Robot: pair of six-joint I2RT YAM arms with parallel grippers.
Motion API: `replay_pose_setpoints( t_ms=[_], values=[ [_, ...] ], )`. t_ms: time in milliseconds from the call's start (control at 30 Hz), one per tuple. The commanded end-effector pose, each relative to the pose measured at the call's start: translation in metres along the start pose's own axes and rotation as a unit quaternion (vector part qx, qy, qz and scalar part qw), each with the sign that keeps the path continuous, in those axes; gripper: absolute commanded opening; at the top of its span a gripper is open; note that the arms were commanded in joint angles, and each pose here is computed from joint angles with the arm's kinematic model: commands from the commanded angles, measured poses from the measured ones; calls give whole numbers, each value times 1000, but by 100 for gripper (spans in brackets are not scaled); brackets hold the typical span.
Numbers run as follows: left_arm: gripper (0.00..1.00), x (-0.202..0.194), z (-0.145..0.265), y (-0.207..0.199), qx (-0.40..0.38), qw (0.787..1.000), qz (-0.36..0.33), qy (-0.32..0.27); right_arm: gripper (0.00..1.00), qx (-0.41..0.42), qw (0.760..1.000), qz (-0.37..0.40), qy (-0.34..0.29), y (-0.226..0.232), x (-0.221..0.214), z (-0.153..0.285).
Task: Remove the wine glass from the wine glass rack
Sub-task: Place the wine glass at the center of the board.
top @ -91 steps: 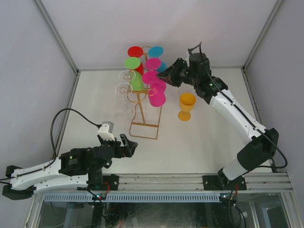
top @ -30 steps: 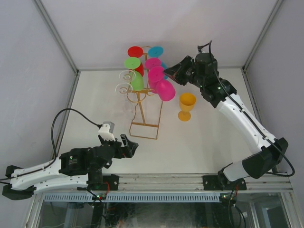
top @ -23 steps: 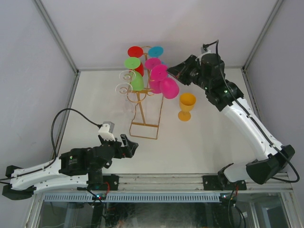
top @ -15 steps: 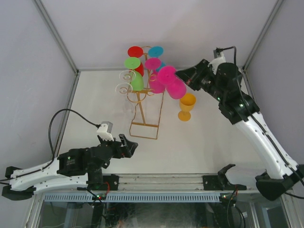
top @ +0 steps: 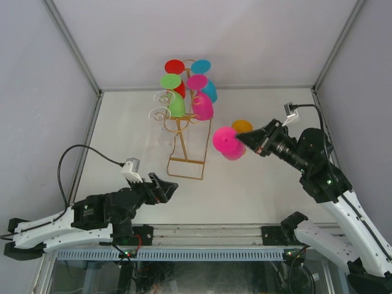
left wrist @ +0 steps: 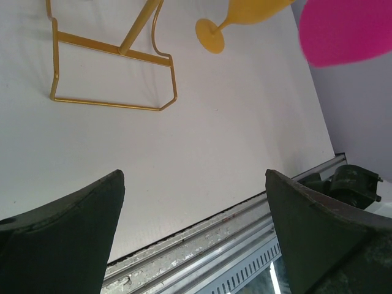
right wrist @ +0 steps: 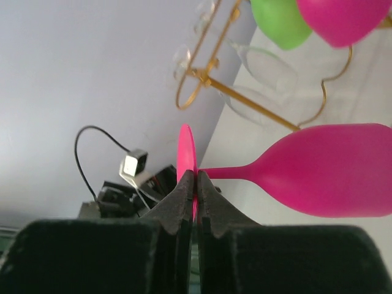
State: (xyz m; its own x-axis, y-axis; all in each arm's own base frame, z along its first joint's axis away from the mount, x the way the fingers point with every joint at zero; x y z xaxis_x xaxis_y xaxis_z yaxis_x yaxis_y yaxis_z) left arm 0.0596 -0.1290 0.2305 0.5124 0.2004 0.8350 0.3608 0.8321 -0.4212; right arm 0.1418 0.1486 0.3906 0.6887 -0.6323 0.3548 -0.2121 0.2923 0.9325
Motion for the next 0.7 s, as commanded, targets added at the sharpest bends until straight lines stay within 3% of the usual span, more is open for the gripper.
replay_pose_setpoints(
  t_ms=[0,167,333,467,667],
  values=[
    [100,9,-1,-4,-7,999,33,-37,0,33,999,-9,34,-11,-18,16],
    [100,13,-1,-4,-7,998,28,-48,0,36,996,-34,81,-44,-42,25],
    [100,18,-1,-15,-43,997,41,-55,0,8,996,-35,79,-57,-49,38],
    [100,24,6,-25,-117,990,35,-72,0,-11,997,-40,68,-65,-51,42],
    [100,30,13,-36,-200,967,108,-112,0,36,993,-47,101,-67,-59,37]
  ],
)
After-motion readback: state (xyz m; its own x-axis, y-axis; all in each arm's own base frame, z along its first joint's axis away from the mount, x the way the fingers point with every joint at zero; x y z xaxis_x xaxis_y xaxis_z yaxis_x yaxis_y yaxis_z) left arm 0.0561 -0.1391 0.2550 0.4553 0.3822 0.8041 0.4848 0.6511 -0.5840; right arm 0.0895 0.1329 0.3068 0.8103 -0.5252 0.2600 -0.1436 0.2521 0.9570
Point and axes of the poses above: each gripper's point midway between its finger pads, its own z axis back along the fingers, its own y axis along the line the jaws close on, x = y × z, the point moved 9 cm from there along z, back along the fingers, and after that the axes turned 14 degrees about -z, right-handed, at the moved point
